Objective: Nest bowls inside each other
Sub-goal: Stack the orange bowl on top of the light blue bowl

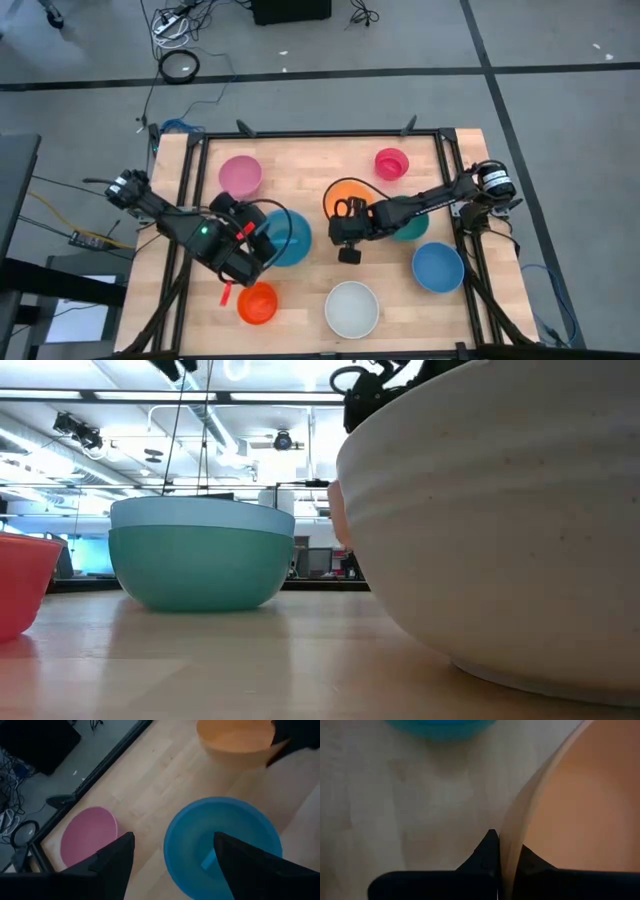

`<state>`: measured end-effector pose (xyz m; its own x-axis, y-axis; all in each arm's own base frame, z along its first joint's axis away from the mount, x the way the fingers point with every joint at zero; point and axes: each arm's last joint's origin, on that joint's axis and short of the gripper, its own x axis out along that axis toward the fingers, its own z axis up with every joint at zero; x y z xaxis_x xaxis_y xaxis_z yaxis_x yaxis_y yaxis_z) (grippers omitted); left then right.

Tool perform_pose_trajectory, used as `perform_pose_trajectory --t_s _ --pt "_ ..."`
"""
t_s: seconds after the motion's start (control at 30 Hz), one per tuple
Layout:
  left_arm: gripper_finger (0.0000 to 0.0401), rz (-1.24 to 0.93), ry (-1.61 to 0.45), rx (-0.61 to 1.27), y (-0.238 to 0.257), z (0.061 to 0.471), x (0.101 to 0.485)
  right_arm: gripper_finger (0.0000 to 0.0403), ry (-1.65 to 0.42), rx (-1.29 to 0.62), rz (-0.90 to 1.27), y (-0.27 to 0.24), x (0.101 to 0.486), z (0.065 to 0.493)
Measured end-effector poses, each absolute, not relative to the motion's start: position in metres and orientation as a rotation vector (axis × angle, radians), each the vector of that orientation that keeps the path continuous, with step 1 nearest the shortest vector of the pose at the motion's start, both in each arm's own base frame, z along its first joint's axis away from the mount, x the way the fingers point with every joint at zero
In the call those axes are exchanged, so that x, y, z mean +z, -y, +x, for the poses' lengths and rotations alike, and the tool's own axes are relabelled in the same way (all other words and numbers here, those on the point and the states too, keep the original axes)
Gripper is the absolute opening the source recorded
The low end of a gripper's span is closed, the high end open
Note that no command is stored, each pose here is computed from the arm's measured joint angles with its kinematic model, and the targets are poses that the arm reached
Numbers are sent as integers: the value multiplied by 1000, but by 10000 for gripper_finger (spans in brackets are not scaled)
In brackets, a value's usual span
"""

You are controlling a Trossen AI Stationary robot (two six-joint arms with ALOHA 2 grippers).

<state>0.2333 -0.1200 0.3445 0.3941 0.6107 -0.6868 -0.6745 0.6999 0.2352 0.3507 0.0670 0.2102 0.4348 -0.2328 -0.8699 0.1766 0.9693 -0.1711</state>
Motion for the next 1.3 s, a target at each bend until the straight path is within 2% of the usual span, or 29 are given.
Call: perform_pose_trajectory --t_s 0.2,0.4,0.67,1.07,1.3 --pt "279 -77 -854 838 124 229 328 0 -1064 -285 -125 -74 211 350" --pt "279 -51 -855 860 123 227 319 0 -986 -275 -102 -77 215 356" --pt "272 24 -851 868 118 222 312 0 -818 -173 -51 -86 232 372" --pt "250 -36 -784 828 101 195 336 0 -518 93 80 -100 276 396" --pt "250 -66 -724 821 92 184 348 0 -446 140 121 -89 283 402"
